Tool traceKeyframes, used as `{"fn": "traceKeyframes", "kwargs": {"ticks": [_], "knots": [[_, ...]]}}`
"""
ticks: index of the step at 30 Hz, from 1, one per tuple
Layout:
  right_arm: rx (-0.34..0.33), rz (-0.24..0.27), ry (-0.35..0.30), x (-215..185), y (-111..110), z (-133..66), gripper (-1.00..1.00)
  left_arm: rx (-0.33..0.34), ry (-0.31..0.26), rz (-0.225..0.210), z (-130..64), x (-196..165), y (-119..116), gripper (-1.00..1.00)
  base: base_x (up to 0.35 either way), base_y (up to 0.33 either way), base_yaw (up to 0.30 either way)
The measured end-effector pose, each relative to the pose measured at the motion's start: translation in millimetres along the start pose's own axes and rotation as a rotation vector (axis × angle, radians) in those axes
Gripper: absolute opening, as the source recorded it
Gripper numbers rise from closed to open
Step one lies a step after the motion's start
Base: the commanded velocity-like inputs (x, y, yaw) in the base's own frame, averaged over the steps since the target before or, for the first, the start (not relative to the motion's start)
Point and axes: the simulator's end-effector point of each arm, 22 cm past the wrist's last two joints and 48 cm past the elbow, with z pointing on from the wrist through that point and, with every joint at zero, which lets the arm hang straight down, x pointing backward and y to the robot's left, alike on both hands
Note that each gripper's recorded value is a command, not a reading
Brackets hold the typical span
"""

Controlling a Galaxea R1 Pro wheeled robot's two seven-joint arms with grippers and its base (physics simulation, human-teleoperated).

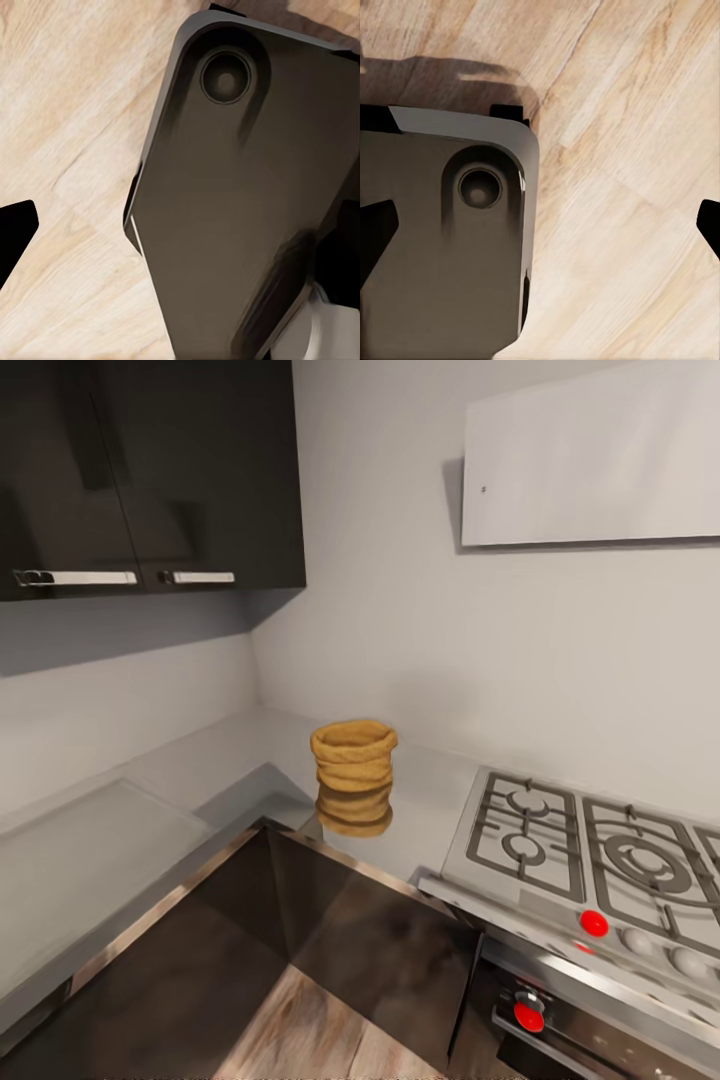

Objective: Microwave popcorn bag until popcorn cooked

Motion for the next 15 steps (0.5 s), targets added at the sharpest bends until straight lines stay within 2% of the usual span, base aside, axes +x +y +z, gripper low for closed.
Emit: {"fn": "traceKeyframes", "kwargs": {"ticks": [15], "knots": [[-0.003, 0.0, 0.021, 9.0, 1.1, 1.1, 1.0, -0.008, 0.023, 0.002, 0.0, 8.9, 2.9, 1.0, 0.0, 0.0, 0.006]]}}
